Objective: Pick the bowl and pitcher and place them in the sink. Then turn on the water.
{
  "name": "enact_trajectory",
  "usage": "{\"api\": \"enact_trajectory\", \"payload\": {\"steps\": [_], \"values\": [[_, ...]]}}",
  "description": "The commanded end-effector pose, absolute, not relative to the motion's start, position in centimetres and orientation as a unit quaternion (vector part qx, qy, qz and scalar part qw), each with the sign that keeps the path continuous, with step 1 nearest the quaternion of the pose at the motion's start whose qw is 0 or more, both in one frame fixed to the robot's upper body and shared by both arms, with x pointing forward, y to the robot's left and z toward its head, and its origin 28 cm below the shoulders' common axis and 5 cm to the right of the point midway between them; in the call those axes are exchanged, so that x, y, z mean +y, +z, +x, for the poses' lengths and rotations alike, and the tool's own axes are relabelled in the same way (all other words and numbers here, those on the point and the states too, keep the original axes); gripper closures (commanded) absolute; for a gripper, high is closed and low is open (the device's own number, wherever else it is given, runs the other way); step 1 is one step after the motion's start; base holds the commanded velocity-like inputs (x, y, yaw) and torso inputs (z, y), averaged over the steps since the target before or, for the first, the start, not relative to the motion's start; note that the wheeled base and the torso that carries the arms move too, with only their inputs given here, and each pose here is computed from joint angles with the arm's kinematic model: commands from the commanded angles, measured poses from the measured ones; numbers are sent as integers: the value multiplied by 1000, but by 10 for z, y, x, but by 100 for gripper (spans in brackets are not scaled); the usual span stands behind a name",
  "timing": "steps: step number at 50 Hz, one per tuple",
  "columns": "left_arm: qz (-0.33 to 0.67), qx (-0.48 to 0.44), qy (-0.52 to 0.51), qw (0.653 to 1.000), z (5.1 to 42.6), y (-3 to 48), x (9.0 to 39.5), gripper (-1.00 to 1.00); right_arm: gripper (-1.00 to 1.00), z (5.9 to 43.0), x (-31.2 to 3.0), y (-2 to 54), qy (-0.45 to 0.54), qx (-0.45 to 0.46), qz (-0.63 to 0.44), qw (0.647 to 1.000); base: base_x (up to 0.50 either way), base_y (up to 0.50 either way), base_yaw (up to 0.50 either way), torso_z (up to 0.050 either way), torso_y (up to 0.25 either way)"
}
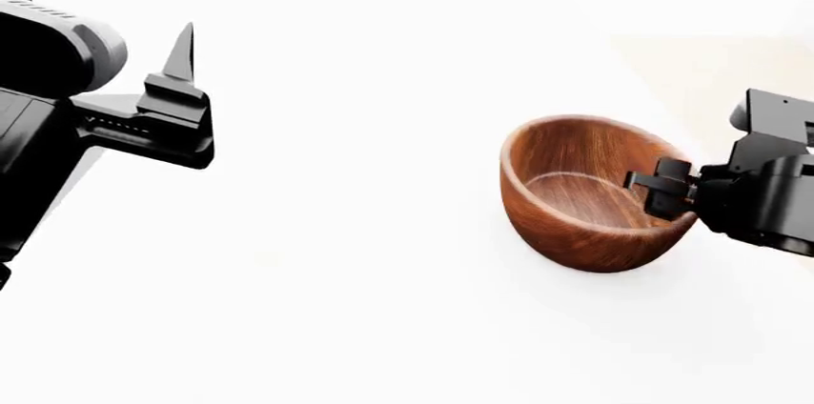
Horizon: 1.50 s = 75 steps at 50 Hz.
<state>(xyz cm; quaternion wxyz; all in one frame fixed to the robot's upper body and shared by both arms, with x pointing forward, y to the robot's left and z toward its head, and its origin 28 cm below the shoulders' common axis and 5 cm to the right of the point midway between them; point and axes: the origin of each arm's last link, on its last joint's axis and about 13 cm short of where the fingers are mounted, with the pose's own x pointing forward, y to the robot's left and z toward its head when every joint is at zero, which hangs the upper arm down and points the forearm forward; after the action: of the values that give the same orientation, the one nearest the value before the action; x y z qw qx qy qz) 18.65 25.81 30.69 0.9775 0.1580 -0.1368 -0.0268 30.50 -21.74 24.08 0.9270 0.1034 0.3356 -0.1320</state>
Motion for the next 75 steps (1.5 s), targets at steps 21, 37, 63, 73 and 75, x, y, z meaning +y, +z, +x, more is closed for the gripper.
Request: {"api": "enact_trajectory", "payload": {"steps": [21, 37, 63, 73, 75], "values": [[158, -136, -24, 978, 186, 305, 258, -100, 100, 283, -215, 268, -104, 271, 105, 951, 0, 0, 0, 0, 0], [153, -141, -19, 978, 180, 307, 260, -100, 100, 237, -191, 319, -37, 175, 61, 982, 0, 0, 0, 0, 1], [153, -138, -12, 978, 177, 306, 261, -100, 100, 213, -183, 316, -18, 133, 37, 990, 0, 269, 0, 0, 0], [153, -139, -10, 978, 176, 306, 262, -100, 100, 212, -182, 317, -18, 131, 36, 991, 0, 500, 0, 0, 0], [152, -139, -10, 978, 176, 306, 262, -100, 100, 212, -182, 317, -19, 131, 37, 991, 0, 500, 0, 0, 0]]}}
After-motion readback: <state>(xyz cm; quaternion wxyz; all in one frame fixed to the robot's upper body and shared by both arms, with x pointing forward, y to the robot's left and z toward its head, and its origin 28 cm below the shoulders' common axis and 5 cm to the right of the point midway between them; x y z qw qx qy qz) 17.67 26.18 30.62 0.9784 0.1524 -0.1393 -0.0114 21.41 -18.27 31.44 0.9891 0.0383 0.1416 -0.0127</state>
